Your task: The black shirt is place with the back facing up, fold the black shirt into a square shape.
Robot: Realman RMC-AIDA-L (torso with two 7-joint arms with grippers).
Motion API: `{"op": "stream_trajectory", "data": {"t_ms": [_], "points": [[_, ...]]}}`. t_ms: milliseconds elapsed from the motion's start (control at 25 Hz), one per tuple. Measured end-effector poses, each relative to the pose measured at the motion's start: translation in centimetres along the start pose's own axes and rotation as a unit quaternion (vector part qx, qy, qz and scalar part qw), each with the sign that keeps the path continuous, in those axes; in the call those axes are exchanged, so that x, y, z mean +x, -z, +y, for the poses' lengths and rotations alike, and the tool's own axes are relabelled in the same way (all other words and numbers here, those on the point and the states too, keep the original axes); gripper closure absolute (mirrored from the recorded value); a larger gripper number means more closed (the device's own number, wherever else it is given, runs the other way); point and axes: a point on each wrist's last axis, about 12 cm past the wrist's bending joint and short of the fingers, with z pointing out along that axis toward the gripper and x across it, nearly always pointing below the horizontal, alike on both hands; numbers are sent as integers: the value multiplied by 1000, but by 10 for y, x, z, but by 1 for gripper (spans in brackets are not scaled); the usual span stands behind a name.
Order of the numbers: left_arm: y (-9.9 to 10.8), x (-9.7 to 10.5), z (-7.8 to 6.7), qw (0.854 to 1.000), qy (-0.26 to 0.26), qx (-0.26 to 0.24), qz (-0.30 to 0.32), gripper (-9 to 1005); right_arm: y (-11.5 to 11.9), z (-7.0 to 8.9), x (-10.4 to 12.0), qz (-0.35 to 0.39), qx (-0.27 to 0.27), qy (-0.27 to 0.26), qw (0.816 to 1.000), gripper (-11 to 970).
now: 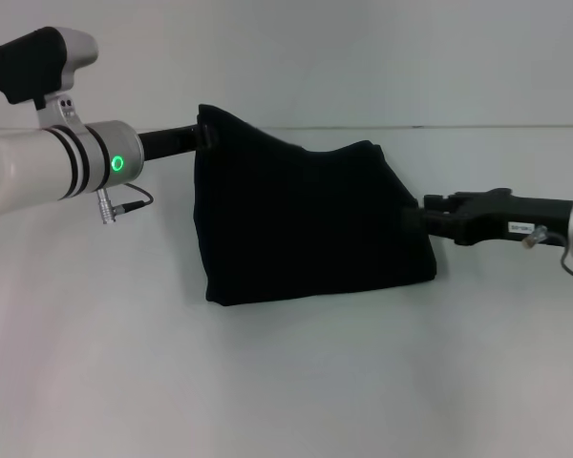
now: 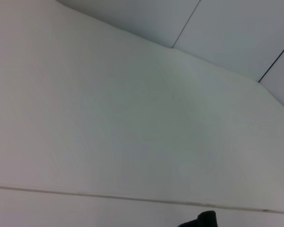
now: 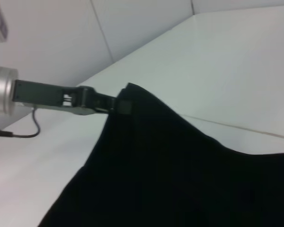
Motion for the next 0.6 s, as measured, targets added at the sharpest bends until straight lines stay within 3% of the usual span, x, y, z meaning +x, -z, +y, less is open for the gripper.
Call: {"op": "stream_trajectory", "data": {"t_ms": [360, 520, 600], "points": [[3, 2, 3, 1000, 8, -4, -15, 951, 21, -19, 5, 6, 32, -73, 997, 504], [7, 3, 11, 999, 20, -17, -21, 785, 30, -27, 8, 20, 40, -108, 993, 500], [11, 2, 16, 999, 23, -19, -23, 721, 33, -31, 8, 39, 48, -126, 990, 360]]}}
